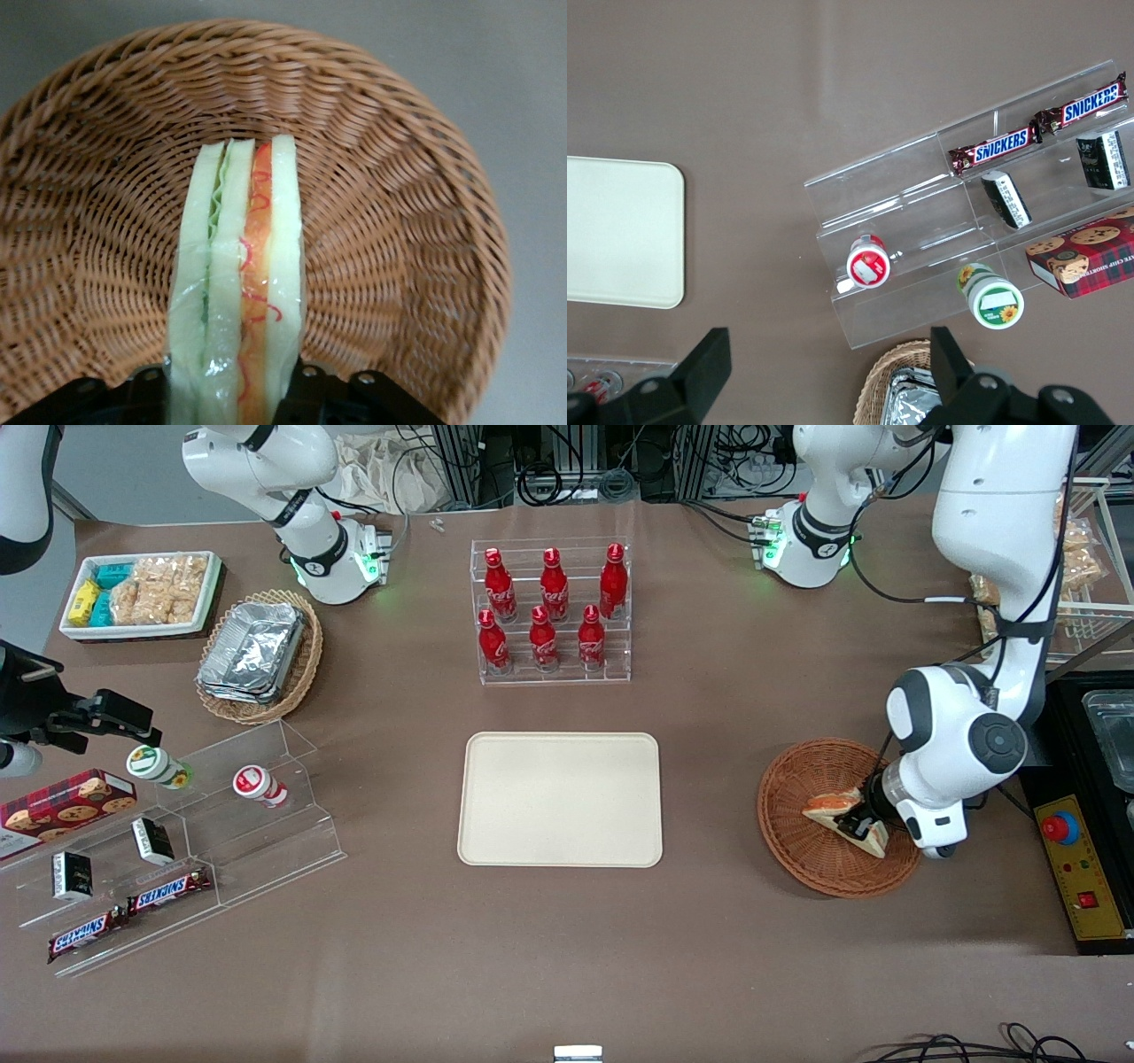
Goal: Place sandwich from basket to tray
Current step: 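Close the left gripper on the triangular sandwich, then lift the sandwich and carry it over the cream tray, then lower the sandwich onto the tray and open the left gripper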
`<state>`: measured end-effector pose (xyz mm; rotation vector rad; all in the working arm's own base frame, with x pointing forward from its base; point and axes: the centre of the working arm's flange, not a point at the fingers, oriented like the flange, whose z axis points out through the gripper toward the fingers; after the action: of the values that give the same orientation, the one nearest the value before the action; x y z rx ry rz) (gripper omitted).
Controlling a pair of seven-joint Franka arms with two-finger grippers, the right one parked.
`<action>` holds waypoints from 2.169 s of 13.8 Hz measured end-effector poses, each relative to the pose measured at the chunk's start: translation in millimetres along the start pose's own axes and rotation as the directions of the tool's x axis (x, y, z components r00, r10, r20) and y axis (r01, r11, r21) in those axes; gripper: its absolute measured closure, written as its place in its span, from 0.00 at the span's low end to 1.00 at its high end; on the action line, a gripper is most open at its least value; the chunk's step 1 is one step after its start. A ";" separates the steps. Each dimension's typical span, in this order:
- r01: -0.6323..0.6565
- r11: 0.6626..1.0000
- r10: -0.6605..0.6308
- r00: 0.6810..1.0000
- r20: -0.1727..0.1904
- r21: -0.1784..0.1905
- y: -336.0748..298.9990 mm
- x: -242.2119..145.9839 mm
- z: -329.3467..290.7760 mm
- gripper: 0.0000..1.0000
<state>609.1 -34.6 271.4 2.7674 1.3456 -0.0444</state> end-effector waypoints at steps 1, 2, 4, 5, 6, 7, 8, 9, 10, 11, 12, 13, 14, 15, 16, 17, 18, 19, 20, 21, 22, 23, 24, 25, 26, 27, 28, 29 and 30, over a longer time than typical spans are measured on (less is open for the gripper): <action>-0.047 0.999 0.046 0.999 0.028 0.015 1.5 -4.0 -23.9 0.64; -0.103 0.994 0.102 0.993 0.058 0.026 3.7 -10.9 -52.8 0.66; -0.264 0.964 0.261 0.960 0.104 0.019 19.1 -43.6 -107.6 0.74; -0.354 0.935 0.351 0.929 0.114 0.005 33.7 -70.6 -124.3 0.80; -0.437 0.899 0.435 0.893 0.117 -0.013 51.6 -103.8 -131.0 0.80; -0.511 0.859 0.511 0.851 0.122 -0.029 69.6 -141.3 -129.2 0.80; -0.576 0.816 0.577 0.807 0.124 -0.047 87.2 -182.4 -122.1 0.80; -0.633 0.772 0.636 0.763 0.119 -0.065 102.7 -222.4 -112.0 0.80; -0.682 0.727 0.686 0.720 0.109 -0.074 114.9 -258.3 -98.9 0.80; -0.721 0.689 0.724 0.683 0.097 -0.072 123.9 -288.9 -83.4 0.80; -0.753 0.656 0.755 0.651 0.080 -0.059 130.9 -313.8 -64.8 0.80; -0.782 0.622 0.783 0.620 0.050 -0.040 137.0 -329.6 -44.0 0.80; -0.801 0.599 0.801 0.598 0.022 -0.023 142.4 -337.4 -18.9 0.80; -0.809 0.588 0.809 0.588 0.011 -0.016 146.7 -340.6 8.2 0.80; -0.812 0.584 0.812 0.584 0.012 -0.012 151.2 -341.0 34.4 0.80; -0.815 0.579 0.815 0.579 0.017 -0.005 155.6 -339.2 55.5 0.80; -0.819 0.574 0.819 0.574 0.018 0.002 160.0 -335.7 69.1 0.80; -0.820 0.572 0.820 0.572 0.016 0.007 163.8 -332.1 75.5 0.80; -0.820 0.572 0.820 0.572 0.011 0.007 166.7 -330.1 76.0 0.80; -0.820 0.572 0.820 0.572 0.007 0.005 168.4 -329.7 73.5 0.74; -0.820 0.572 0.820 0.572 0.001 0.002 170.4 -329.5 70.1 0.63; -0.818 0.575 0.818 0.575 -0.007 0.000 173.0 -328.7 64.2 0.55; -0.812 0.583 0.812 0.583 -0.017 0.000 176.3 -327.5 51.8 0.44; -0.797 0.604 0.796 0.604 -0.031 0.002 179.7 -325.9 31.0 0.35; -0.776 0.631 0.775 0.630 -0.053 0.004 182.4 -322.0 0.7 0.24; -0.755 0.655 0.753 0.653 -0.079 0.009 182.1 -314.1 -36.5 0.15; -0.733 0.680 0.731 0.676 -0.098 0.011 177.9 -303.1 -76.5 0.04; -0.710 0.704 0.707 0.699 -0.108 0.010 169.9 -291.7 -115.7 0.00; -0.689 0.724 0.686 0.719 -0.115 0.011 159.1 -283.1 -151.9 0.00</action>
<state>559.0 -344.1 445.4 3.0772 0.2278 0.1720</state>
